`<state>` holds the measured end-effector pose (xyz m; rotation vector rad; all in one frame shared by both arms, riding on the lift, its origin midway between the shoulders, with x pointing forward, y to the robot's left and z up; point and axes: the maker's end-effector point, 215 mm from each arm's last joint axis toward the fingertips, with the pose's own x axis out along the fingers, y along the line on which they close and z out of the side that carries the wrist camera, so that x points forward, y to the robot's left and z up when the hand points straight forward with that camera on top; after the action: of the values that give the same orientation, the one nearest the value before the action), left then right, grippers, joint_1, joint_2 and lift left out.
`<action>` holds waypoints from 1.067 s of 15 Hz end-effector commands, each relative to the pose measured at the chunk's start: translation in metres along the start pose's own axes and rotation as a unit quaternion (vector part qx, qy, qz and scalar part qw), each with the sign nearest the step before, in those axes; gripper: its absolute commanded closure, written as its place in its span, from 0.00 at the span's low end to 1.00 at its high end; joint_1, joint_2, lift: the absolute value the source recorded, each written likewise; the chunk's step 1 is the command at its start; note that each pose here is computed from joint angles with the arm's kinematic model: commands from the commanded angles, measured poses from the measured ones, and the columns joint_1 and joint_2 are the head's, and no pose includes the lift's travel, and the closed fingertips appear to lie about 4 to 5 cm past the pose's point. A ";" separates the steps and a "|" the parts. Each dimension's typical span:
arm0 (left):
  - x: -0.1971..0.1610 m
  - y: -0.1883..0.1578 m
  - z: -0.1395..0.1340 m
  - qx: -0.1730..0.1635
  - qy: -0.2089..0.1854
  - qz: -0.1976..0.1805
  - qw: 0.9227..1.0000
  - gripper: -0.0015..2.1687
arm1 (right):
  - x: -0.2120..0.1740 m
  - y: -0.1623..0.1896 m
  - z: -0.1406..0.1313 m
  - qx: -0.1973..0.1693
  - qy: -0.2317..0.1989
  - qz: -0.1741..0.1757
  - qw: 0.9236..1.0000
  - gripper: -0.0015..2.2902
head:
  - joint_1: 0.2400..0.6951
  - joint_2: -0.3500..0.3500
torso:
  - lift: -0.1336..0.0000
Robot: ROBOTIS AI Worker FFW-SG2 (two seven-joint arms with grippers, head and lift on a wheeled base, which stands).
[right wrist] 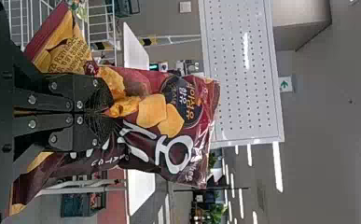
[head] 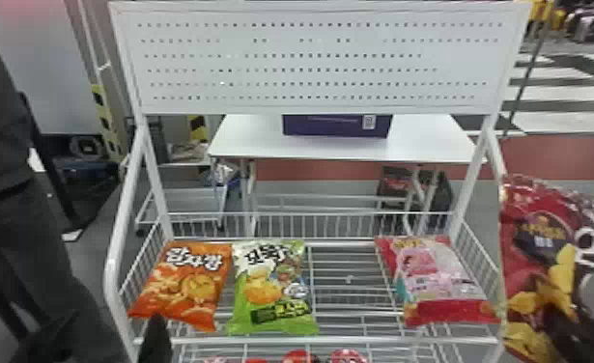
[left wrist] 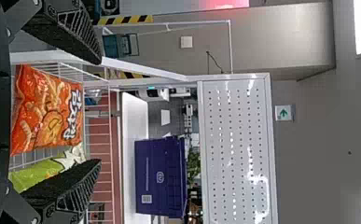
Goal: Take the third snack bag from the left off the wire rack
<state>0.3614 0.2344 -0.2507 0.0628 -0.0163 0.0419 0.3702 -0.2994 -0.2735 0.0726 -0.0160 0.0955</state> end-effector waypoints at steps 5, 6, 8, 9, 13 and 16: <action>-0.001 0.000 0.005 -0.002 -0.004 -0.001 1.000 0.07 | -0.004 -0.004 0.004 -0.006 0.000 -0.002 1.000 0.98 | 0.57 0.50 | 1.00; -0.002 0.000 0.006 -0.001 -0.005 0.000 1.000 0.07 | -0.004 -0.003 0.004 -0.006 -0.001 -0.001 1.000 0.98 | 0.57 0.50 | 1.00; -0.002 0.001 0.007 0.000 -0.005 0.000 1.000 0.07 | -0.002 -0.001 0.005 -0.005 -0.002 0.001 1.000 0.98 | 0.57 0.50 | 1.00; -0.002 0.001 0.007 0.000 -0.005 0.000 1.000 0.07 | -0.001 -0.001 0.005 -0.005 -0.003 0.001 1.000 0.98 | 0.57 0.50 | 1.00; -0.001 0.001 0.009 0.000 -0.007 -0.001 1.000 0.07 | 0.000 0.002 0.008 -0.001 -0.011 0.005 1.000 0.98 | 0.57 0.50 | 1.00; 0.000 0.001 0.010 0.000 -0.008 -0.001 1.000 0.07 | 0.001 0.005 0.009 0.001 -0.012 0.008 1.000 0.98 | 0.57 0.50 | 1.00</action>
<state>0.3612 0.2346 -0.2414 0.0623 -0.0321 0.0400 0.3703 -0.2959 -0.2650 0.0735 -0.0397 0.1080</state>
